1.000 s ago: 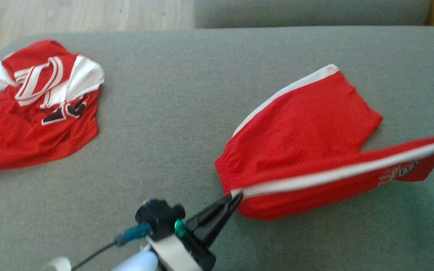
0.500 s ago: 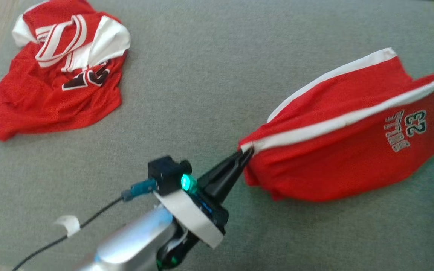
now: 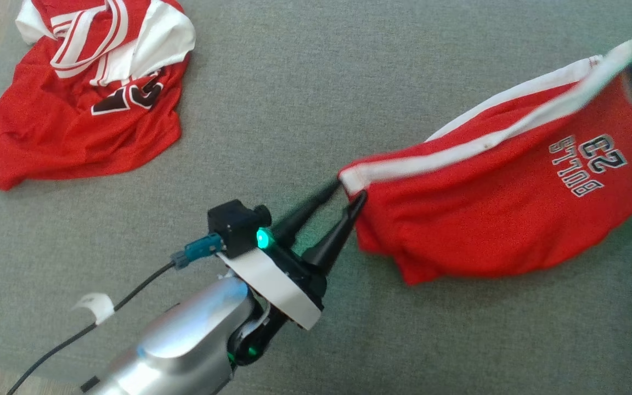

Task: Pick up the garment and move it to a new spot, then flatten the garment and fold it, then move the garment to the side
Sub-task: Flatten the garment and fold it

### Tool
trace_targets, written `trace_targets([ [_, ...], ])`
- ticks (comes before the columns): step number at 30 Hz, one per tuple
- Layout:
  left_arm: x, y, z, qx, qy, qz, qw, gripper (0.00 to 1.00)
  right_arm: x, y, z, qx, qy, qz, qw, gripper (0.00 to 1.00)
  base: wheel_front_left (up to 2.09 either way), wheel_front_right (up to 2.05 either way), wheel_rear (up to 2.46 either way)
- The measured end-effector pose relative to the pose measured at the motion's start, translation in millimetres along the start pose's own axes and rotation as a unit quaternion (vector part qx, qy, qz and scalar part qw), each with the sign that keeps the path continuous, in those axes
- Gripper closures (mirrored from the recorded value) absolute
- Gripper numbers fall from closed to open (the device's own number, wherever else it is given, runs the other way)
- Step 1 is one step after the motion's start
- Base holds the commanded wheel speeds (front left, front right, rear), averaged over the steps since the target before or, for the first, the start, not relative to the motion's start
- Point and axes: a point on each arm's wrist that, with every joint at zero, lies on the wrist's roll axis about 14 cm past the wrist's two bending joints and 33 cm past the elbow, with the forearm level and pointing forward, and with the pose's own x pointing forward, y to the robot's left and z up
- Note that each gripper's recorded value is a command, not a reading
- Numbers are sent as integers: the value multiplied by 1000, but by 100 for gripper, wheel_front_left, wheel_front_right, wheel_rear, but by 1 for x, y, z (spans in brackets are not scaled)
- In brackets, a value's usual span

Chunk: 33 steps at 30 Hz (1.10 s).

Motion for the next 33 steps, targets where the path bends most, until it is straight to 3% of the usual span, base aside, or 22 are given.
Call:
trace_targets([
  [5, -5, 10, 10, 18, -28, 28, 999, 0, -7, -2, -5, 31, -24, 4, 999, 0, 0, 0, 0],
  [11, -21, 26, 23, 44, -81, 105, 990, 0, -17, -10, -55, 66, 24, -7, 997, 0, 0, 0, 0],
  [14, -30, 30, 37, 86, -112, 148, 979, 0, -15, -11, -66, 80, 39, -10, 996, 0, 0, 0, 0],
  [17, -43, 33, 59, 142, -149, 199, 958, 0, -12, -15, -81, 93, 62, -21, 993, 0, 0, 0, 0],
  [25, -73, 24, 65, 194, -172, 260, 930, 0, -5, -7, -95, 113, 107, -16, 988, 0, 0, 0, 0],
  [26, -75, 22, 64, 196, -172, 261, 930, 0, -5, -3, -95, 117, 114, -11, 987, 31, 0, 0, 0],
  [27, -76, 21, 63, 197, -173, 261, 929, 0, -5, 1, -95, 118, 121, -4, 986, 71, 0, 0, 0],
  [28, -77, 20, 63, 197, -173, 264, 928, 0, -6, 5, -95, 119, 125, 1, 985, 100, 0, 0, 0],
  [33, -78, 17, 61, 197, -173, 263, 929, 0, -7, 8, -92, 129, 114, 6, 985, 100, 0, 0, 0],
])
